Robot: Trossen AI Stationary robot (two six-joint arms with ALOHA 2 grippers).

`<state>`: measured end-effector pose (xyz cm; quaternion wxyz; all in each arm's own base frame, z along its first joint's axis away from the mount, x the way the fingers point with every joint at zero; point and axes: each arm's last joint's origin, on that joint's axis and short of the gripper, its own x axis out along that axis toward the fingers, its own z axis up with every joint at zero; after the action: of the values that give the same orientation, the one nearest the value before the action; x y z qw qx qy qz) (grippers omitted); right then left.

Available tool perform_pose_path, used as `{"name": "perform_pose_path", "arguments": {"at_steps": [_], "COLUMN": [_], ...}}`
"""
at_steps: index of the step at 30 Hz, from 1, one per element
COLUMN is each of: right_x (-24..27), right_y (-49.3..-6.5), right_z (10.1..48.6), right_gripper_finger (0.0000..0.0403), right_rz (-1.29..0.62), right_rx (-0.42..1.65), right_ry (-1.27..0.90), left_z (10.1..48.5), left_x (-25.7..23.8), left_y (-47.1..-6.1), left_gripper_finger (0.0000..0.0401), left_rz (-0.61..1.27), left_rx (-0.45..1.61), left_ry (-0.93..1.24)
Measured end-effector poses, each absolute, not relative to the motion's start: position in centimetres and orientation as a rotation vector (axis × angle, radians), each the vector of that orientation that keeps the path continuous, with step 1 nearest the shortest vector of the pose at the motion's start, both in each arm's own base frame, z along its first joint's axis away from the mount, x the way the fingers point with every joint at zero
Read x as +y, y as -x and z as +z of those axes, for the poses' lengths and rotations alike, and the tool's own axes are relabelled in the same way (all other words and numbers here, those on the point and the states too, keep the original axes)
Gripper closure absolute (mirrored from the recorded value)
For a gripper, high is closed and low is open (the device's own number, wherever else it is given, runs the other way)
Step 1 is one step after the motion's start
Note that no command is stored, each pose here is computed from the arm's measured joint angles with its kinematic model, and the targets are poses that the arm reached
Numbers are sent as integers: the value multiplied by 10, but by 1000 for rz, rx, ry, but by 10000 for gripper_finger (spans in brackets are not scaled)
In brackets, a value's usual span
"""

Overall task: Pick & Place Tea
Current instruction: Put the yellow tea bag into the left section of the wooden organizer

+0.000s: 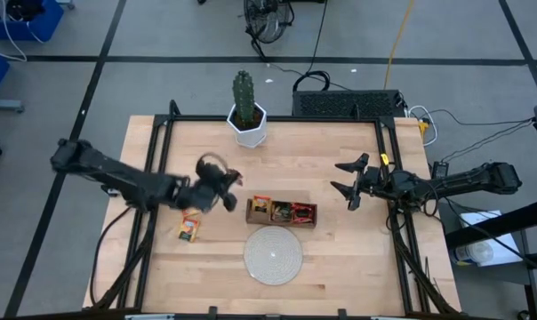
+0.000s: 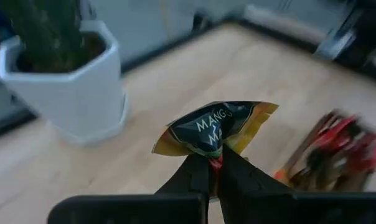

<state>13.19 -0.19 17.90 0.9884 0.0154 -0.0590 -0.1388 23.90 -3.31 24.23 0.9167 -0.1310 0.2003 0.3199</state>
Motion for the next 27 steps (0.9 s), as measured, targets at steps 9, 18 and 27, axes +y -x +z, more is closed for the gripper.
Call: {"name": "perform_pose_path", "arguments": {"at_steps": [9,18,27], "right_x": [-2,-2,-2], "right_y": [-132,-132,-132], "right_z": [179,178,178], "right_gripper_finger": [122,124,122], "right_rz": [-279,-279,-279], "right_rx": [-119,-113,-114], "right_ry": [-31,-30,-30], "left_z": [188,155,128], "left_x": [-90,-116,-118], "left_y": [-274,-309,-320], "left_gripper_finger": [388,389,389], "left_rz": [668,681,685], "left_rx": [209,156,195], "left_ry": [266,236,299]}}
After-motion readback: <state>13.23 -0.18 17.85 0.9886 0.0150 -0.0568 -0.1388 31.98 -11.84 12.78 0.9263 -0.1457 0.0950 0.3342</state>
